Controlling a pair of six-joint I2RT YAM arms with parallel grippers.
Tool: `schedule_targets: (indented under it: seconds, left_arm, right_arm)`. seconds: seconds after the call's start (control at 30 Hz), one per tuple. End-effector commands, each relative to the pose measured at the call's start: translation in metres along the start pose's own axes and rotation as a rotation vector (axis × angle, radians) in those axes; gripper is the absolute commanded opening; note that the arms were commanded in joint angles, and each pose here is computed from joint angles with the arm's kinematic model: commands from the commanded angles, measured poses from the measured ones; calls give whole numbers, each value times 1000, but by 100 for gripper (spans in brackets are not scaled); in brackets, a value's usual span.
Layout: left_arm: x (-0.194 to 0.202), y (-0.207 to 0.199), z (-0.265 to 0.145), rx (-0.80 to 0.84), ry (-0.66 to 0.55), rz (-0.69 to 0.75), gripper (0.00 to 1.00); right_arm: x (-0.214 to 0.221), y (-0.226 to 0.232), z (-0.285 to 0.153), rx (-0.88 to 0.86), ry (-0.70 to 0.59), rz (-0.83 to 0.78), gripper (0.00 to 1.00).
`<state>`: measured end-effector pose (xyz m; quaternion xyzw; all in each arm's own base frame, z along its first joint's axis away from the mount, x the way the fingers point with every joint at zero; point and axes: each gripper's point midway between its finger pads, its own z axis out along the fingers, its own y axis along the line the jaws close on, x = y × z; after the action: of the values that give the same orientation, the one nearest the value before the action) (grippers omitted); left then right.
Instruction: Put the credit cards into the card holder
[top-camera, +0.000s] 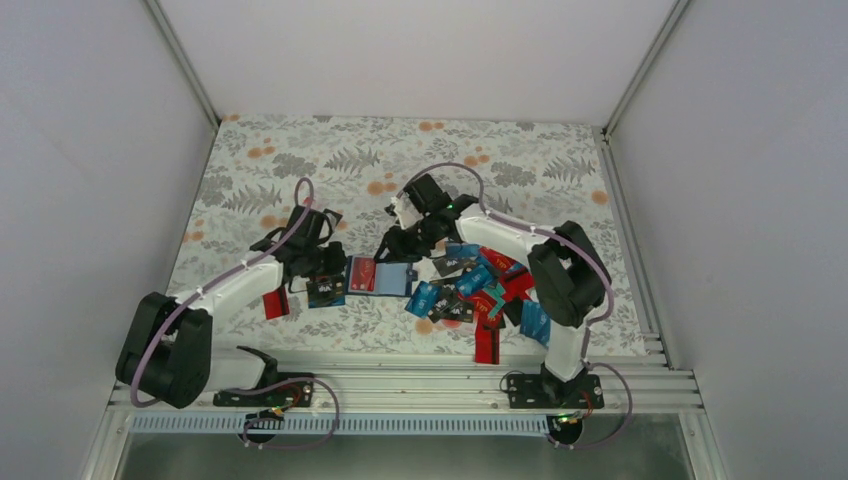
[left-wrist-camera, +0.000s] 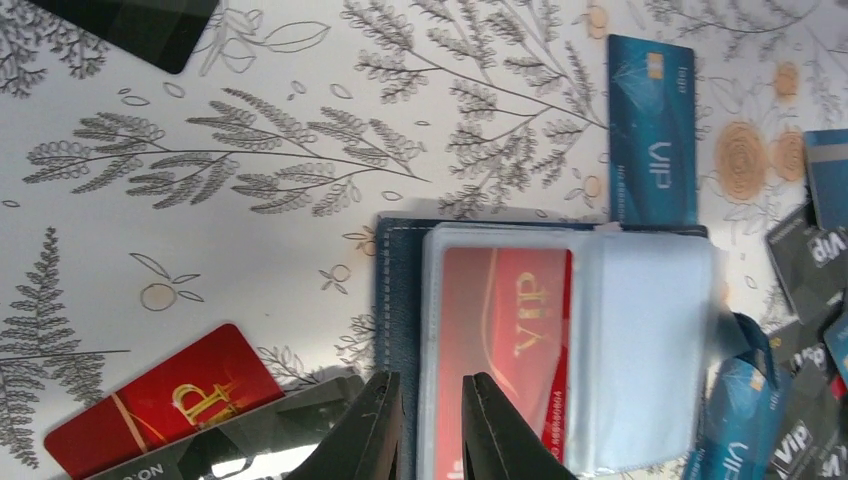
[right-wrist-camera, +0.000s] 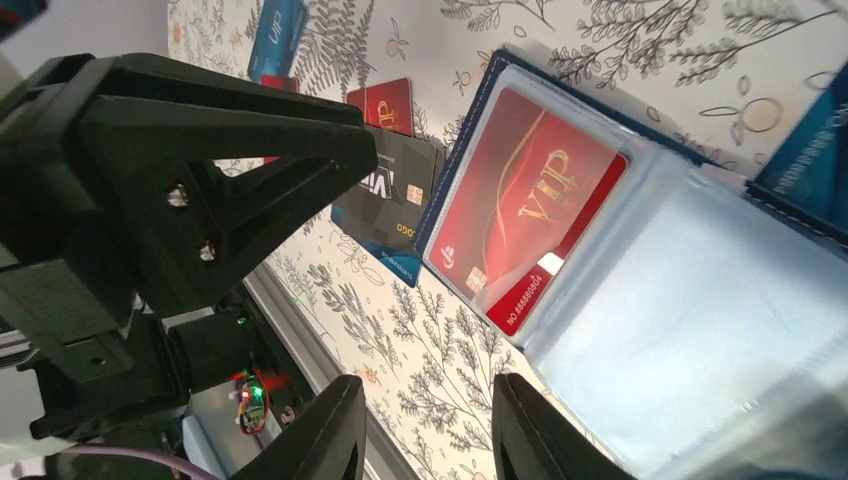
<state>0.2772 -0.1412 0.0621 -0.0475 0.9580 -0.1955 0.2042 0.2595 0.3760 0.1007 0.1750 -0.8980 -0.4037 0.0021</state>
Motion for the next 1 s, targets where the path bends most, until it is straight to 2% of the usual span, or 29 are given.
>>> schedule_targets:
  seconds: [0.0, 0.3, 0.67, 0.97]
  left_arm:
    - [-7, -19, -14, 48, -32, 28, 17]
    - [-7, -65, -23, 125, -52, 130, 17]
    - [-8, -124, -34, 194, -100, 267, 33]
    - [4, -177, -22, 244, -59, 431, 36]
  right_arm:
    - [-9, 0, -36, 95, -87, -48, 34]
    - [1, -26, -89, 162, -204, 7, 35]
    - [27, -63, -125, 200, -290, 105, 35]
    - [60, -93, -146, 232, -369, 231, 38]
